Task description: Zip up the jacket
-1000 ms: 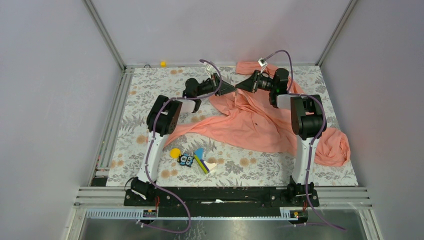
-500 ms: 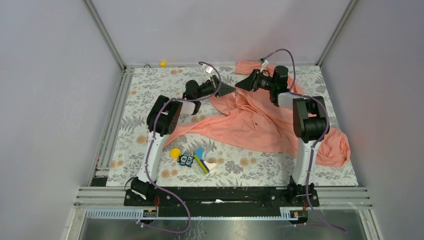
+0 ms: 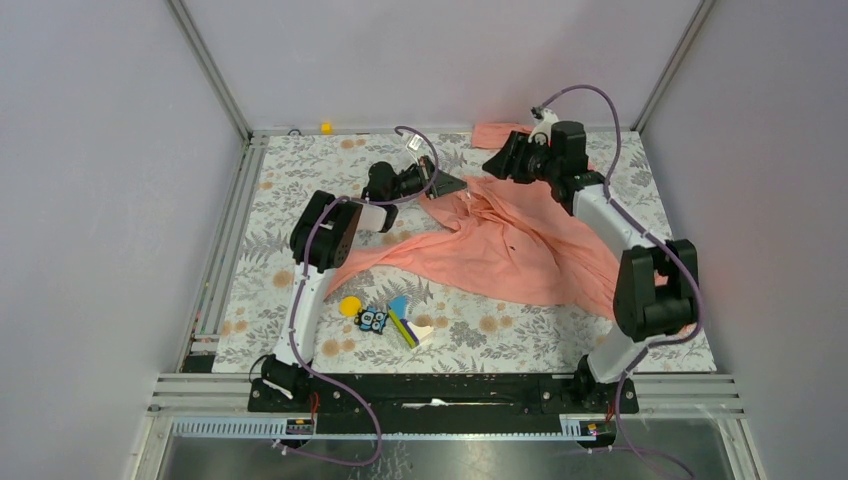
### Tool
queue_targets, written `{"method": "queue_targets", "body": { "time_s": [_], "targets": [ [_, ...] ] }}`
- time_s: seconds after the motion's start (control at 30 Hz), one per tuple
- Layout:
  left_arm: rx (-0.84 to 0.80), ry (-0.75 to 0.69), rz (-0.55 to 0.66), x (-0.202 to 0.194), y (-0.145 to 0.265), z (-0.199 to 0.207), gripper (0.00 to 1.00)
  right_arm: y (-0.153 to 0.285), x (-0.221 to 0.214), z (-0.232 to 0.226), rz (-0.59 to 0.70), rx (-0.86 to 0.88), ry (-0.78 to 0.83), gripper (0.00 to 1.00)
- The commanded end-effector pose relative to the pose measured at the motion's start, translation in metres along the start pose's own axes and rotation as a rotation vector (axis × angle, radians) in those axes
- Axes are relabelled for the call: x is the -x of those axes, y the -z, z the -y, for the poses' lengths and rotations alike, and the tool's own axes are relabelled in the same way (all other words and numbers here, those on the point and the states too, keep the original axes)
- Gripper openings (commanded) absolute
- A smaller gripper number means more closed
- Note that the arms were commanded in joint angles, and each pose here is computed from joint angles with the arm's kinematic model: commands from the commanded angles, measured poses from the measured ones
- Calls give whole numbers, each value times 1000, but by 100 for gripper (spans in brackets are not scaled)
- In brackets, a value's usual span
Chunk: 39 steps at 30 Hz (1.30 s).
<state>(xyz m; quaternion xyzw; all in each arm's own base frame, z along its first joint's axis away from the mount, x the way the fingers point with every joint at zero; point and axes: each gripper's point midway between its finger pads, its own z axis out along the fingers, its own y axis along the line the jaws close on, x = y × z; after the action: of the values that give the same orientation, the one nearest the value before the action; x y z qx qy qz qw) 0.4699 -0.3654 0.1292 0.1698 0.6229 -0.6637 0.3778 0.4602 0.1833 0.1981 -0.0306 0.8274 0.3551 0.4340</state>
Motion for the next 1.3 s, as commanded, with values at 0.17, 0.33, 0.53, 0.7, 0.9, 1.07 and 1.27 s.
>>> {"method": "queue_targets", "body": {
  "time_s": [0.17,0.33,0.53,0.7,0.9,1.07,1.27],
  "targets": [
    [-99,-47,22,30,-4,46,0,13,-54,-42,-26,72,-38,58],
    [-122,-36,27,30,-2,54,0,-7,-74,-23,-58,59,-9,59],
    [-136,-39,31,31,-1,59,0,-31,-85,-12,-57,41,2,58],
    [-137,-36,30,30,-1,60,0,-43,-84,-11,-37,54,2,50],
    [-138,-38,30,30,-1,60,0,-54,-86,-7,-26,36,16,49],
    [-138,-38,31,31,-1,60,0,-58,-84,-4,-7,17,19,42],
    [-137,-41,35,31,-1,61,0,-58,-83,-2,-17,2,8,15]
  ]
}}
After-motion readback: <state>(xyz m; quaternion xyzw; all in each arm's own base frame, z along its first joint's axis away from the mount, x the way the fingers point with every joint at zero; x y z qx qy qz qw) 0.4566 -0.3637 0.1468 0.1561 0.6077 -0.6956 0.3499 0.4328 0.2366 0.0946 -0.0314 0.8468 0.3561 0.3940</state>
